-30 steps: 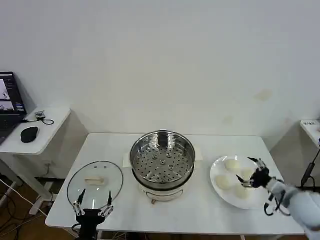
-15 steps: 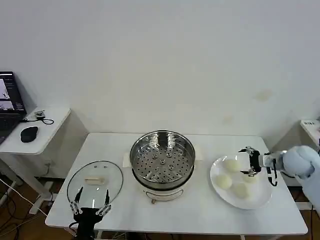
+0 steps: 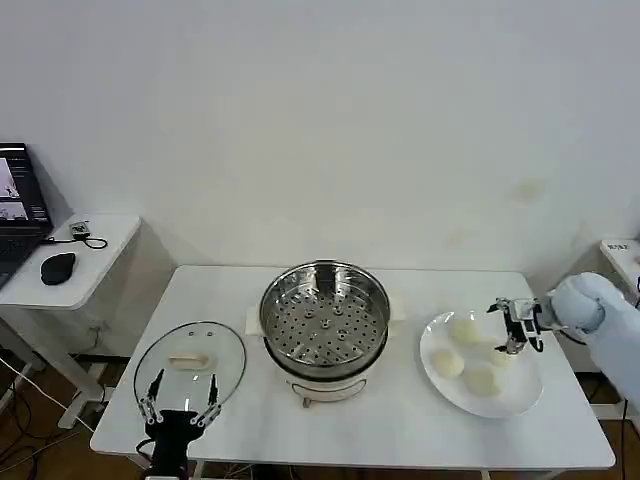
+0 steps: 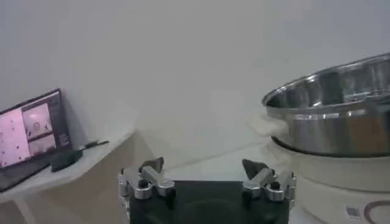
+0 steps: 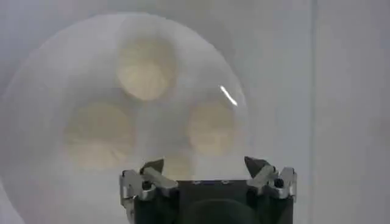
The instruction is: Take steamed baozi put them in steamer then cover it.
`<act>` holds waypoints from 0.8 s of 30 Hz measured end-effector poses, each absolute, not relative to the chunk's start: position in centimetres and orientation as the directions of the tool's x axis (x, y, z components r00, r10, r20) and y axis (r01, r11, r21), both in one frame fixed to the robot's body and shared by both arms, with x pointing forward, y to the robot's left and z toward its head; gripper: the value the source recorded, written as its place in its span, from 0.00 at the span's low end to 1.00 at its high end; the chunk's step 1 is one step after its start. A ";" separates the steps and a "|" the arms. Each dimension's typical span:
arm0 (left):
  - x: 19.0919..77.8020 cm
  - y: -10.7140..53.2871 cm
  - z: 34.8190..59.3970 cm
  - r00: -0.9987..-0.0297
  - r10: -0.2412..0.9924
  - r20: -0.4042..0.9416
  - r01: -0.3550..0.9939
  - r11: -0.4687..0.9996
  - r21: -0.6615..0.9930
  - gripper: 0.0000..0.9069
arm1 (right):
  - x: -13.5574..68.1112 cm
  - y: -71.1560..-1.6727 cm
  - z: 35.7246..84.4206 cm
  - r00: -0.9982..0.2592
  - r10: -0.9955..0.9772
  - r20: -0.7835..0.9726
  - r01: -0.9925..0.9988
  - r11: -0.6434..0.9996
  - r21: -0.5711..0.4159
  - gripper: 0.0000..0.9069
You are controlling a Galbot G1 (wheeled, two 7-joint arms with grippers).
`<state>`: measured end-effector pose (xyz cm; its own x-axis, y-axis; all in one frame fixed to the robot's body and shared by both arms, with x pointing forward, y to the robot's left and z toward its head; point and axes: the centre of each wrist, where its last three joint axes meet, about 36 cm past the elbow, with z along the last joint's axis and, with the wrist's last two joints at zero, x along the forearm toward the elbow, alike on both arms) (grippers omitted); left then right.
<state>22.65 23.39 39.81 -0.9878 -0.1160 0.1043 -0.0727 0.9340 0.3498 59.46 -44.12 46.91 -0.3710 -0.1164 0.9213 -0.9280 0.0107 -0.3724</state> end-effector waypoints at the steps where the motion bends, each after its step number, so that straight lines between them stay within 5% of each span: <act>1: 22.6 23.4 39.8 -0.988 -0.116 0.104 -0.073 0.934 0.350 1.00 | 59.7 -43.9 46.7 -0.369 -0.116 0.922 -0.929 0.014 -0.370 1.00; 13: 22.4 23.6 39.9 -0.987 -0.125 0.101 -0.082 0.932 0.353 1.00 | 62.7 -41.6 45.0 -0.366 -0.102 0.925 -0.931 0.033 -0.364 1.00; 24: 22.6 23.8 39.5 -0.986 -0.135 0.102 -0.090 0.929 0.360 1.00 | 63.4 -41.1 43.9 -0.349 -0.071 0.934 -0.937 0.040 -0.347 0.78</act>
<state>22.57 23.80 39.52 -0.9856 -0.1349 0.1024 -0.0897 0.9287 0.3599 63.41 -41.12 43.88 -0.3489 -0.0714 0.9344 -0.9371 0.0398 -0.3469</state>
